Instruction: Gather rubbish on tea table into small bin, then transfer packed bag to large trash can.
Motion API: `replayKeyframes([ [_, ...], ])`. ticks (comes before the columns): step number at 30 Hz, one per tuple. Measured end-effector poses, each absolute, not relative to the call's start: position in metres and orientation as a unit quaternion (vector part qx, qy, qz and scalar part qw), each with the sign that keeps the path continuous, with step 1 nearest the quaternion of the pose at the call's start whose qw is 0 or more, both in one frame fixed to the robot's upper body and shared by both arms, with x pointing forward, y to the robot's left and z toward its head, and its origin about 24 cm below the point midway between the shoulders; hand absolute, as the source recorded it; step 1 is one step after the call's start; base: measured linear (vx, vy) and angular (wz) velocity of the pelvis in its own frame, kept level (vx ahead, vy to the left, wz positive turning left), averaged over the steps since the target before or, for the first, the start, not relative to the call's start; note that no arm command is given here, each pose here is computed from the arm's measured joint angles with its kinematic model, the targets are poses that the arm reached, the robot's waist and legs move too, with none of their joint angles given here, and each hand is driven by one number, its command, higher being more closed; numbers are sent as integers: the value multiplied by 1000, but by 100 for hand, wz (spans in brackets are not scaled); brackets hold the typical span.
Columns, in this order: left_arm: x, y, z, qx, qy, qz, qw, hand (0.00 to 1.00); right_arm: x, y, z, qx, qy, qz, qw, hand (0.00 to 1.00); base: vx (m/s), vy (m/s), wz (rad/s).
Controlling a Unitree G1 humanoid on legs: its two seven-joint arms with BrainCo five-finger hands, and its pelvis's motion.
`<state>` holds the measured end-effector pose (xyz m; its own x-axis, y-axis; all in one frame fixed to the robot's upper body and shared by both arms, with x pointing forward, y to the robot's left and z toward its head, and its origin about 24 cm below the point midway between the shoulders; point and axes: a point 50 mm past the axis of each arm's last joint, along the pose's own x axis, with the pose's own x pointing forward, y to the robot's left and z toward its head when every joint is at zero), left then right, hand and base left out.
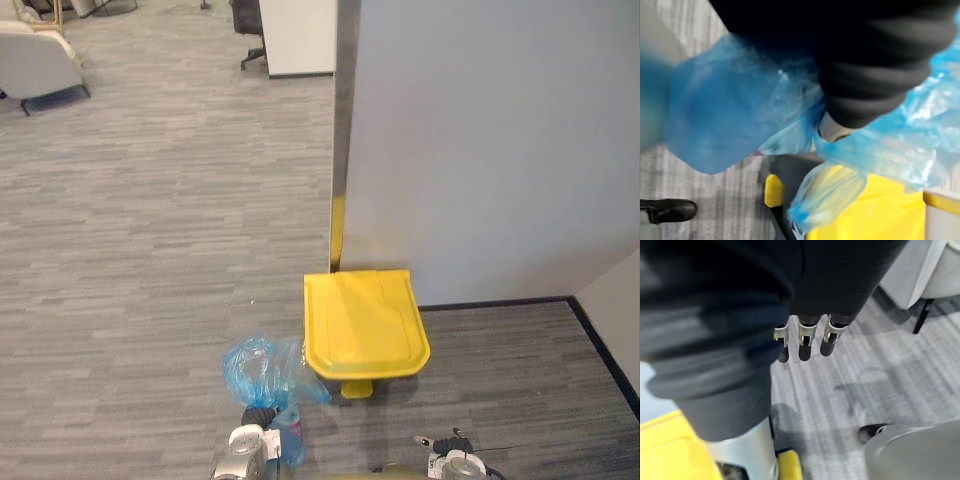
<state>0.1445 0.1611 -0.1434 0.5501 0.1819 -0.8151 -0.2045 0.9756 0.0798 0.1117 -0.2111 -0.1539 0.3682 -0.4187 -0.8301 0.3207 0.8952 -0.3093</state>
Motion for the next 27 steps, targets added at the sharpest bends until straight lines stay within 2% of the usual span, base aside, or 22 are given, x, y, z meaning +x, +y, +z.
replayKeyframes([
  [7,135,169,-145,-25,465,131,875,100,111,-219,-151,-56,507,-236,827,0,-181,75,-3],
  [10,123,181,-149,-10,479,140,866,100,101,-208,-156,-25,522,-243,817,0,-63,161,-2],
  [27,123,189,-150,8,488,136,862,100,106,-207,-157,-17,524,-247,815,0,47,9,10],
])
